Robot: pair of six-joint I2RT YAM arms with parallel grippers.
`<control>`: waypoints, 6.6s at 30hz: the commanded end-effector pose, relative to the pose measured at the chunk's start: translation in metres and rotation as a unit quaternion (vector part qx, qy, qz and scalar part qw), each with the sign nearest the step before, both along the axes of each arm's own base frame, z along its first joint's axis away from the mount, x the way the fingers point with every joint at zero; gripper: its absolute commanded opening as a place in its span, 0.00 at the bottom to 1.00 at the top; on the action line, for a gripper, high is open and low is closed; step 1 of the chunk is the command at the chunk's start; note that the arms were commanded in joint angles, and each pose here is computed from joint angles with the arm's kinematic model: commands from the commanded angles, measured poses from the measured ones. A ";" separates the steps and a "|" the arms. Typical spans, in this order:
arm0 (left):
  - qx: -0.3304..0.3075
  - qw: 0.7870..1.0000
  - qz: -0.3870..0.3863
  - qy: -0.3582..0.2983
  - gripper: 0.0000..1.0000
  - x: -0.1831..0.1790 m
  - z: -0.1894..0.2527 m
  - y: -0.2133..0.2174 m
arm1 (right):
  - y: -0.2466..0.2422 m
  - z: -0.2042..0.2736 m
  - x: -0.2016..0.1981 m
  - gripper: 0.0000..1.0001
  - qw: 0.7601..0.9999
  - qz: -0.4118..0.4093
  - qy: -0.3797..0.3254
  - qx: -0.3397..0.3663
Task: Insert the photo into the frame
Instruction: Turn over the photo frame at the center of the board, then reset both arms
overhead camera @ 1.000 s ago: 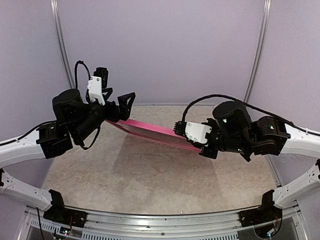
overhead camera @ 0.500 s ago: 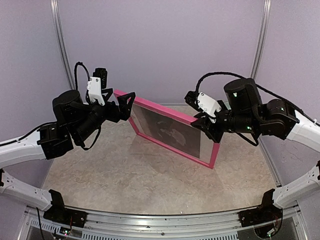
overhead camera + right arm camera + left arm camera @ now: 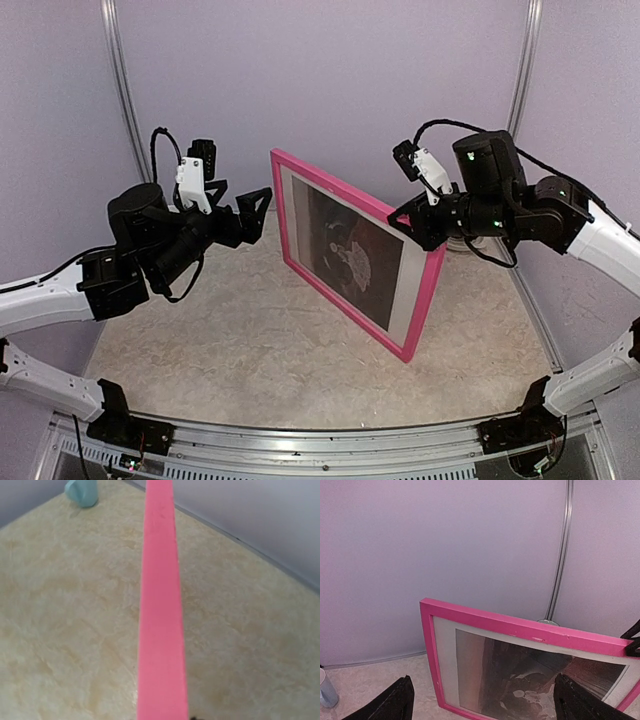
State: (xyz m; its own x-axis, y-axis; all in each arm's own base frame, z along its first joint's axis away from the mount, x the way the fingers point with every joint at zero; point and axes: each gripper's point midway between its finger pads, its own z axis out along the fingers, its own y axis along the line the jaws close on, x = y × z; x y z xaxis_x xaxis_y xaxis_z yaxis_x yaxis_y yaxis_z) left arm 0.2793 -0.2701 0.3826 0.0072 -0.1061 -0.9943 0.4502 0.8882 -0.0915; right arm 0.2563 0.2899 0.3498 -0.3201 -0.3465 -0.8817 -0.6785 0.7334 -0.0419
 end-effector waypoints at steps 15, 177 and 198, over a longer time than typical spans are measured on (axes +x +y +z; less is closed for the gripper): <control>-0.010 1.000 0.005 0.030 0.96 0.006 -0.027 -0.004 | -0.072 0.015 0.034 0.00 0.939 -0.198 0.022 0.280; -0.137 0.886 -0.052 0.439 0.99 0.074 -0.323 -0.035 | -0.020 -0.292 0.030 0.55 0.894 -0.152 0.372 0.199; -0.145 0.895 -0.008 0.421 0.99 0.091 -0.314 -0.001 | -0.029 -0.303 0.028 0.74 0.914 -0.164 0.353 0.110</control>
State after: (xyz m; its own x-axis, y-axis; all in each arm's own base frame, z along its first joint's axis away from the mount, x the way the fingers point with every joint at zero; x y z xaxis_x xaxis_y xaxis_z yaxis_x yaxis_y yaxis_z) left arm 0.3696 -0.2735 0.0582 -0.7407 -0.3510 -0.5728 0.1125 0.7758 -0.6209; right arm 0.2833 0.2525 0.0401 -0.9026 0.0870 -0.4215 -0.1655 0.8338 0.5266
